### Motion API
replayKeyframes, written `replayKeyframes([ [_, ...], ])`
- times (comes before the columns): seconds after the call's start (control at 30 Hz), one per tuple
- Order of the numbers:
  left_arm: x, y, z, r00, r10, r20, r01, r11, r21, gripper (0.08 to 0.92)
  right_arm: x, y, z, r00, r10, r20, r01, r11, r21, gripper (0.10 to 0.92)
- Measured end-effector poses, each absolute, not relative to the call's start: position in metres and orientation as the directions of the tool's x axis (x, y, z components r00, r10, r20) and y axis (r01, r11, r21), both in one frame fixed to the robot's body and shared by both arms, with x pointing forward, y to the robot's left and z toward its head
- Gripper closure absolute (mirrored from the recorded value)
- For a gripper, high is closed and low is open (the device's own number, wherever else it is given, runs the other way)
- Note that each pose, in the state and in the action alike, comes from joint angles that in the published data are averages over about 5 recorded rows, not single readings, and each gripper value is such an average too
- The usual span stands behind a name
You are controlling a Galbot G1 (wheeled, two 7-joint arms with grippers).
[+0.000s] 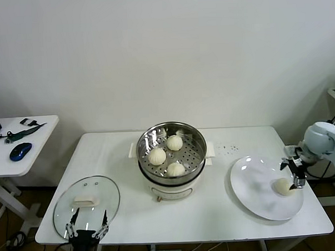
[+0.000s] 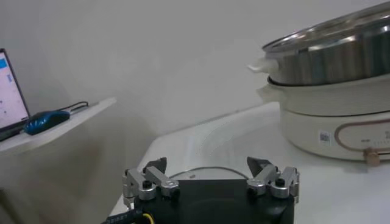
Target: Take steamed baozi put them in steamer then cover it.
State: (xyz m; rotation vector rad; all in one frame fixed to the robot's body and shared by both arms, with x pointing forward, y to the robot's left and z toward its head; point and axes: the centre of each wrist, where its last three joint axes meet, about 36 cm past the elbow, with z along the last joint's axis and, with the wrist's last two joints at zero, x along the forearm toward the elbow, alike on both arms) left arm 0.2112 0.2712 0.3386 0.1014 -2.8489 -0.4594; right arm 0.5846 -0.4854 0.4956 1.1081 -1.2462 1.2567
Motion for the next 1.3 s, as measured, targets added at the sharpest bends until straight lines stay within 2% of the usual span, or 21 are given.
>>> replayKeyframes([
  [0.6, 0.207, 0.272, 0.334, -0.961, -0.115, 0.250, -0.031, 0.948, 0.317, 0.177, 0.594, -0.489, 0.456, -0.044, 0.081, 0.996, -0.998, 0.050, -0.048, 0.207],
  [0.97, 0.206, 0.270, 0.332, -0.961, -0.112, 0.253, -0.029, 0.950, 0.312, 0.177, 0.596, -0.488, 0.457, -0.041, 0.068, 0.997, -0.997, 0.057, -0.045, 0.367],
  [1.3, 0.209, 0.267, 0.332, -0.964, -0.103, 0.244, -0.024, 0.952, 0.305, 0.177, 0.610, -0.476, 0.483, -0.084, 0.015, 0.996, -0.993, 0.081, -0.085, 0.386],
])
